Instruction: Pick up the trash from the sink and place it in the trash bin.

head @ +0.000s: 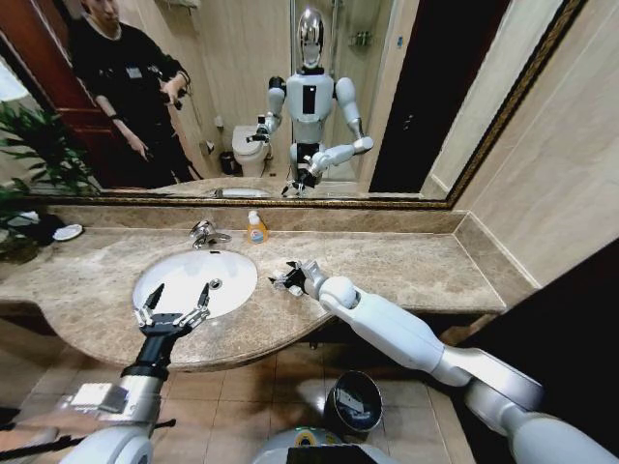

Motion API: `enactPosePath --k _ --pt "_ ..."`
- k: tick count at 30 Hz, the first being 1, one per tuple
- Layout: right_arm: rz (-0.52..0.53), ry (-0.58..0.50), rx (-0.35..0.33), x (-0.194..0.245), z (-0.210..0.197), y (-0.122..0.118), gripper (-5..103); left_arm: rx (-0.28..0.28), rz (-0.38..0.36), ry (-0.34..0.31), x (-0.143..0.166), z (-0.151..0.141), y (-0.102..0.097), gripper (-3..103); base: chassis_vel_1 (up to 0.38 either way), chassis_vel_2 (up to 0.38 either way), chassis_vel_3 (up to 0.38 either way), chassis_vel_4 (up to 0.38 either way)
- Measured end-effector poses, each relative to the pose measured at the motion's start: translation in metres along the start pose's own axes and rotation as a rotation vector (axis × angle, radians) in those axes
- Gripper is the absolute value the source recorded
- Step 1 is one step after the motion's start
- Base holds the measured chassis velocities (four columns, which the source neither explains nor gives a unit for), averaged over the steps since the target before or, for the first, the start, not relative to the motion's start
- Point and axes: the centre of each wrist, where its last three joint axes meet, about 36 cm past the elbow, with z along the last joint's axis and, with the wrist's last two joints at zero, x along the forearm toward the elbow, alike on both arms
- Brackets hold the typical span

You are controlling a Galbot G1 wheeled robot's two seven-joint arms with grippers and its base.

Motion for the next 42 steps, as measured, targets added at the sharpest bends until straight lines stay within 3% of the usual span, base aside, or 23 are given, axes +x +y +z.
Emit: enactPosePath --k 4,9,14,17,23,26,29,32,34,38,42 --pt "0.001 0.002 0.014 0.005 0.001 -0.003 55 0.000 0.000 0.000 0.000 0.000 0.000 100 0.000 0.000 0.000 0.000" --pt "-0.005 0.003 0.026 0.018 0.002 -0.005 51 0.000 0.000 0.000 0.000 0.000 0.000 100 0.000 0.000 0.000 0.000" --pt "-0.006 0.006 0.024 0.023 0.004 -0.008 39 0.000 0.000 0.000 0.000 0.000 0.000 100 0.000 0.000 0.000 0.000" --pt "-0.010 0.011 0.017 0.024 0.007 -0.007 24 0.000 0.000 0.000 0.000 0.000 0.000 100 0.000 0.000 0.000 0.000" --pt "-0.023 0.008 0.017 0.022 0.007 -0.001 15 0.000 0.000 0.000 0.000 0.000 0.000 100 0.000 0.000 0.000 0.000" --pt "-0.031 0.006 0.022 0.022 0.006 0.002 20 0.000 0.000 0.000 0.000 0.000 0.000 100 0.000 0.000 0.000 0.000" --pt "-0.034 0.006 0.025 0.022 0.005 0.003 18 0.000 0.000 0.000 0.000 0.000 0.000 100 0.000 0.000 0.000 0.000" --pt "-0.032 0.004 0.025 0.022 0.004 0.003 11 0.000 0.000 0.000 0.000 0.000 0.000 100 0.000 0.000 0.000 0.000" --pt "-0.026 0.001 0.025 0.024 0.004 0.001 0 0.000 0.000 0.000 0.000 0.000 0.000 100 0.000 0.000 0.000 0.000" --pt "-0.018 -0.006 0.022 0.028 0.002 -0.003 8 0.000 0.000 0.000 0.000 0.000 0.000 100 0.000 0.000 0.000 0.000" --pt "-0.013 -0.020 0.019 0.033 -0.001 -0.009 24 0.000 0.000 0.000 0.000 0.000 0.000 100 0.000 0.000 0.000 0.000"
